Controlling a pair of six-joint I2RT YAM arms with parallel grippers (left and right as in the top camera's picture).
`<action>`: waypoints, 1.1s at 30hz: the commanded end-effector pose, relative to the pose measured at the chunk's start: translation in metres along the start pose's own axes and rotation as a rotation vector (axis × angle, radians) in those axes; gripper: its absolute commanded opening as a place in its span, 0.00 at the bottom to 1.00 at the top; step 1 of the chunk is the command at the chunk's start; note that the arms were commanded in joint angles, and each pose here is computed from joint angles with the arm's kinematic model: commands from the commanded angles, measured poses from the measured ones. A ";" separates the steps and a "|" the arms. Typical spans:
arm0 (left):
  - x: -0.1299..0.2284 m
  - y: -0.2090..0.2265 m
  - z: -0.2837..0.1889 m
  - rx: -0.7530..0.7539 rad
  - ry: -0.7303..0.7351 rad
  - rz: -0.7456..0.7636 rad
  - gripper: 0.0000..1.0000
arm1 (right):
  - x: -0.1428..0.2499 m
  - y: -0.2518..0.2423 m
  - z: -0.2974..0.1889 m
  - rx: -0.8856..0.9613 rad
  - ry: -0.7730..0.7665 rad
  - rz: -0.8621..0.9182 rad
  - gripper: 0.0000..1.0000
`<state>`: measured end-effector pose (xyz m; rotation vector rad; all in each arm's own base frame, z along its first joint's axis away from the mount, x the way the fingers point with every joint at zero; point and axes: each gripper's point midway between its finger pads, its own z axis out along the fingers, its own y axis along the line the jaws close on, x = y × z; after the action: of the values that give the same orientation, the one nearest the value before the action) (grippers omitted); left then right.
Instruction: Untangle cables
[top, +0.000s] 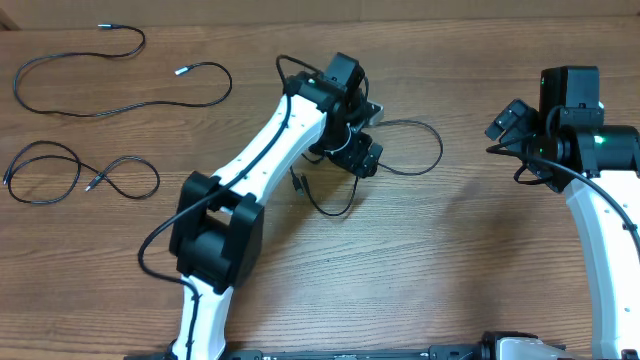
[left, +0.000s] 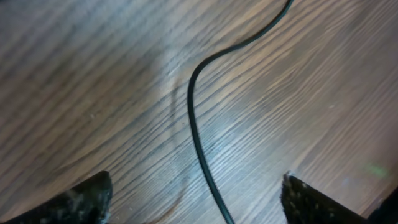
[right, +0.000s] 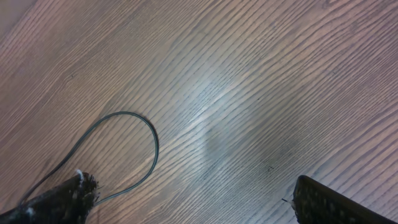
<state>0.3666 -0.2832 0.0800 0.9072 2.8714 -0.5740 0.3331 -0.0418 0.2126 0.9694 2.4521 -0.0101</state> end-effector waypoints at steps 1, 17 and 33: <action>0.012 -0.006 0.022 0.023 0.071 0.008 0.74 | 0.000 -0.001 0.001 0.003 0.000 0.001 1.00; 0.069 0.026 0.010 -0.211 0.295 -0.199 0.04 | 0.000 -0.001 0.001 0.003 0.000 0.001 1.00; 0.141 0.114 -0.072 -0.819 0.440 -0.640 0.05 | 0.000 -0.001 0.001 0.003 0.000 0.001 1.00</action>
<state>0.3053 -0.1278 0.0753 0.2151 3.3166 0.7225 0.3332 -0.0418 0.2127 0.9688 2.4521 -0.0096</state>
